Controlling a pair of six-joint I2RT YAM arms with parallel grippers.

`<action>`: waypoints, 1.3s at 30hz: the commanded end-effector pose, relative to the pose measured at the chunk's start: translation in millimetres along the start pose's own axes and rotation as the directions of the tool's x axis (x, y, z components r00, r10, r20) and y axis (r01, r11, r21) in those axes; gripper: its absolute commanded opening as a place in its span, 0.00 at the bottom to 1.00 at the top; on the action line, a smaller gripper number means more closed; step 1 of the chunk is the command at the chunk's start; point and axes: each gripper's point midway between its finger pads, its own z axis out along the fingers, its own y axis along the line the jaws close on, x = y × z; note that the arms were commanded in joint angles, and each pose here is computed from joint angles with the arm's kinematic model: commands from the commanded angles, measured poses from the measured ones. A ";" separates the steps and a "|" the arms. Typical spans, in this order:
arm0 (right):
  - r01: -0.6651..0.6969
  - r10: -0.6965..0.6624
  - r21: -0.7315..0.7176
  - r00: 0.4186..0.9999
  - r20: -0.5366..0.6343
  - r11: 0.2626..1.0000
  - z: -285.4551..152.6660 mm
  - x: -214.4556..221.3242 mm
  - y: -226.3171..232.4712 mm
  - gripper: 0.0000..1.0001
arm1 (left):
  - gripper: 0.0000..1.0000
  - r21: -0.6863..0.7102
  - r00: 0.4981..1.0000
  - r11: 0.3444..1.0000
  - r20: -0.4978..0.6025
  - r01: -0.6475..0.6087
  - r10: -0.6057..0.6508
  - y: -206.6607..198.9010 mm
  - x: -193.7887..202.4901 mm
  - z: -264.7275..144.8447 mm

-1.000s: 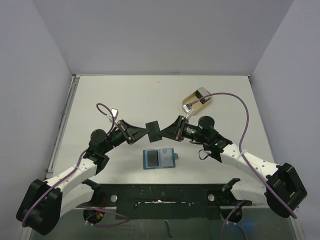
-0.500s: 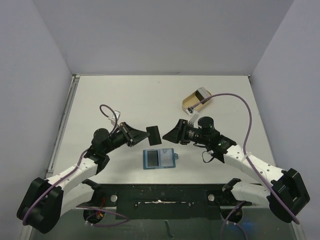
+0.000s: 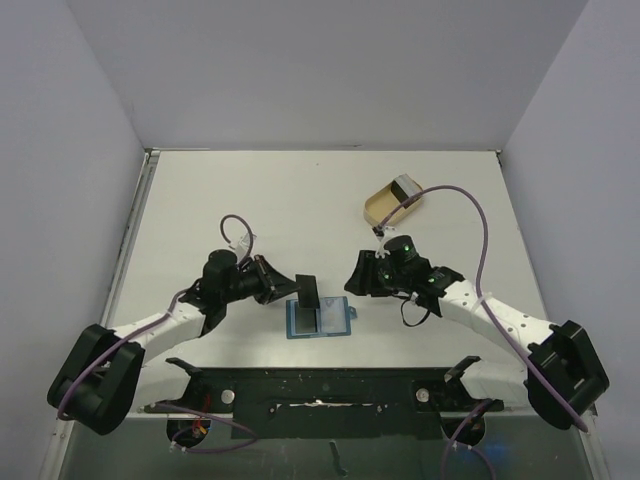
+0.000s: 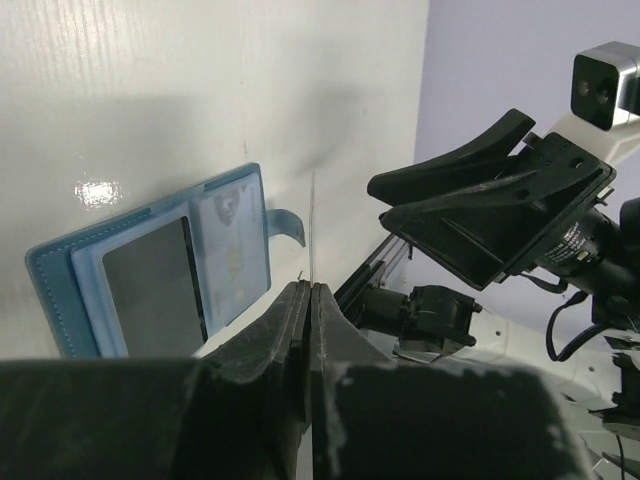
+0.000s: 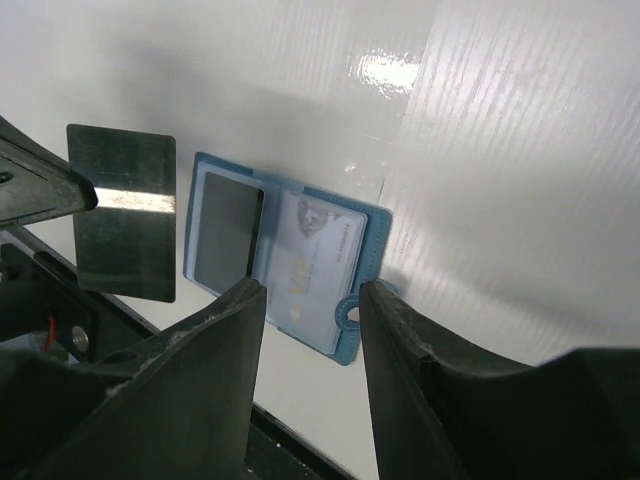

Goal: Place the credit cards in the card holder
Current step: Pick up the credit card from the storage box, then insert the credit card into the card holder.

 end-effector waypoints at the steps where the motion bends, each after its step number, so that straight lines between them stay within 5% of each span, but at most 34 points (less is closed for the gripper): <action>1: 0.079 -0.079 0.018 0.997 -0.013 0.997 9.8 -6.4 9.0 0.42 | 0.00 0.027 0.996 0.997 -0.049 -0.074 0.075 -11.1 2.5 8.8; 20: 0.225 -0.193 0.154 0.961 -0.197 0.962 54.9 41.5 -7.2 0.32 | 0.00 -0.051 0.982 0.996 -0.174 -0.079 0.069 26.1 27.6 37.3; 39: 0.252 -0.194 0.241 0.952 -0.237 0.937 57.1 62.8 -28.9 0.21 | 0.00 -0.157 0.975 0.982 -0.208 -0.107 0.073 51.8 36.3 42.2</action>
